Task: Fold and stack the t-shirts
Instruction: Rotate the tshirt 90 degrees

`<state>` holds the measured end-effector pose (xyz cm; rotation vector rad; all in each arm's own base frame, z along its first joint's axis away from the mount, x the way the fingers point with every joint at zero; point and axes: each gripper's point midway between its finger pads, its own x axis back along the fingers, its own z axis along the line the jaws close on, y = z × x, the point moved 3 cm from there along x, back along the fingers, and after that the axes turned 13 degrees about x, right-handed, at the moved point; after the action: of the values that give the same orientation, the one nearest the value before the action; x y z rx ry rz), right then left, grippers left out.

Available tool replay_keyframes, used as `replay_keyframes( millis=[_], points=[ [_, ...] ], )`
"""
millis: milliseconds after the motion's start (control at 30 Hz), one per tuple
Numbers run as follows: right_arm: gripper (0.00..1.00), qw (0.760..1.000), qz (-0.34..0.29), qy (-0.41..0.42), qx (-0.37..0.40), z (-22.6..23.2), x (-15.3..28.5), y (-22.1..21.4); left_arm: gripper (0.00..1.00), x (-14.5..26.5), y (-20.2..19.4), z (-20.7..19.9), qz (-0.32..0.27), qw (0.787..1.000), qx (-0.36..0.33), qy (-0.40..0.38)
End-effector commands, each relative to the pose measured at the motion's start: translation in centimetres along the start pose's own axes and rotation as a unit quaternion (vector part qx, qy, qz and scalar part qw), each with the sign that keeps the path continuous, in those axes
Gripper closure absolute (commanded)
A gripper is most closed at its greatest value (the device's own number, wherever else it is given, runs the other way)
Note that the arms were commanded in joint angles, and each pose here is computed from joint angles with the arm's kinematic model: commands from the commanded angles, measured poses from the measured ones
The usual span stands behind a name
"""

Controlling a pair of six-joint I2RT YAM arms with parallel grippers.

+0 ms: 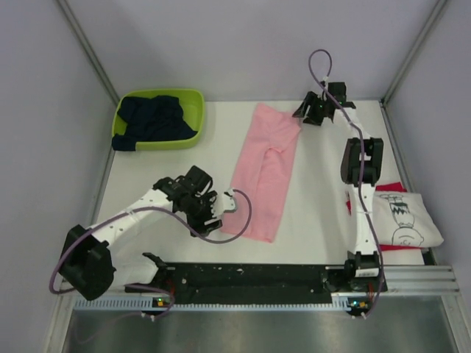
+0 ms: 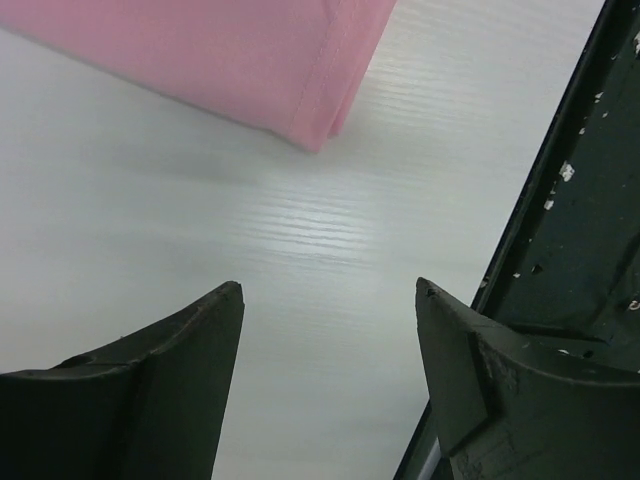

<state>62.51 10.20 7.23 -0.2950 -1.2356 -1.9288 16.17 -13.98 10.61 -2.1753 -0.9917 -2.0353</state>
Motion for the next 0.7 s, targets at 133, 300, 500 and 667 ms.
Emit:
replay_keyframes(
  millis=[133,300,500,667],
  points=[
    [0.28,0.965,-0.089,-0.038,0.245,7.0,18.2,4.5,0.23,-2.5,5.2,2.4,-0.011,0.987,-0.155,0.035],
    [0.28,0.839,-0.088,0.188,0.504,18.0,24.1,-7.2,0.23,-4.8,6.1,2.1,-0.046,0.97,-0.24,-0.01],
    [0.18,0.699,-0.095,0.34,0.622,23.5,28.9,-22.2,0.25,-7.1,4.4,2.4,-0.04,0.962,-0.268,-0.017],
    [0.24,0.61,-0.001,0.422,0.671,23.0,30.4,-32.2,0.39,-7.8,3.4,2.1,-0.036,0.963,-0.266,-0.026]
  ],
)
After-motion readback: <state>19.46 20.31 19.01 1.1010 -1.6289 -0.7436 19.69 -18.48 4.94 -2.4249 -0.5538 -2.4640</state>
